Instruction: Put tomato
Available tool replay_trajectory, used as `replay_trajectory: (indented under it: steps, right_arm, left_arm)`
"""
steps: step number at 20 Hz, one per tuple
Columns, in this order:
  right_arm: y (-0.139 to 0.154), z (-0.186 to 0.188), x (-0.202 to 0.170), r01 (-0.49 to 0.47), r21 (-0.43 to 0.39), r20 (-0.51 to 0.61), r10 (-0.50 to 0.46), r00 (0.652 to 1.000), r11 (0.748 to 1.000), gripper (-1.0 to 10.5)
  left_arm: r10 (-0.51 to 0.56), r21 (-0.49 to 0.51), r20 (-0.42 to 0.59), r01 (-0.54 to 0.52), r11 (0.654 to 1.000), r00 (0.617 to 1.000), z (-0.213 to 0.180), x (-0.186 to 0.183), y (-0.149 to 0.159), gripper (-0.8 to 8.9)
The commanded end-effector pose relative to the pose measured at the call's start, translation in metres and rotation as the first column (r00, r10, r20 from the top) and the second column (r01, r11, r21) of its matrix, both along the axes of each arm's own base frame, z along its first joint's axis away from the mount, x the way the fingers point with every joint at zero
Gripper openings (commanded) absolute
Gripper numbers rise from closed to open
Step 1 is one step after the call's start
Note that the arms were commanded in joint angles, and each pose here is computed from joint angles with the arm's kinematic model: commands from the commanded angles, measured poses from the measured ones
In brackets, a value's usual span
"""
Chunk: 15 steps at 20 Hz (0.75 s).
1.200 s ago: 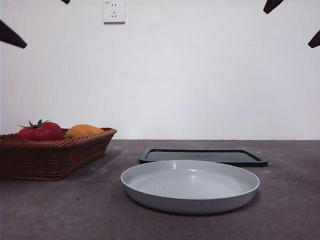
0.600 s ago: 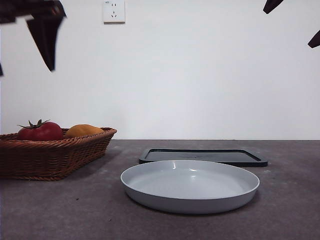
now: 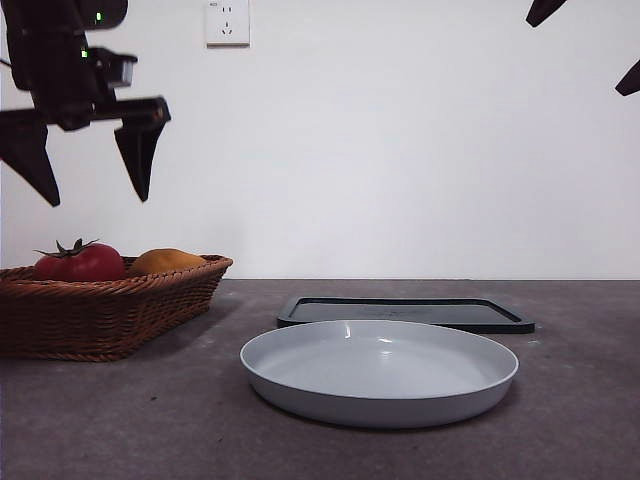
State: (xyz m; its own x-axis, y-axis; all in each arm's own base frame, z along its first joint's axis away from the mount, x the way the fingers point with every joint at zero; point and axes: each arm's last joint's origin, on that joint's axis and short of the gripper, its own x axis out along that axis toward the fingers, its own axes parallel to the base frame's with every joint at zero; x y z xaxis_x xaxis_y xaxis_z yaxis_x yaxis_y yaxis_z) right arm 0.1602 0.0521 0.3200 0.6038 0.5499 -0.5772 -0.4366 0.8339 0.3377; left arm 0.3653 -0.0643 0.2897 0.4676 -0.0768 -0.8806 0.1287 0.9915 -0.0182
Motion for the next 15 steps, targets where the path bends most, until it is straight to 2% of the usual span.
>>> replay_trajectory:
  steps: [1,8,15]
  right_arm:
    - [0.002,0.005,0.0,-0.021,0.024,0.006,0.021,1.0,0.999,6.2]
    - [0.002,0.004,-0.001,-0.021,0.033,-0.015,0.022,1.0,0.999,6.2]
    - [0.002,0.004,-0.001,-0.02,0.032,-0.017,0.021,1.0,0.999,6.2]
  left_arm:
    - [-0.009,0.023,-0.011,0.009,1.0,1.0,-0.012,0.02,0.004,6.79]
    - [-0.017,0.042,-0.053,0.019,0.999,0.998,-0.05,0.054,0.01,6.79]
    - [-0.017,0.054,-0.15,0.025,0.998,0.989,-0.082,0.062,0.009,6.64]
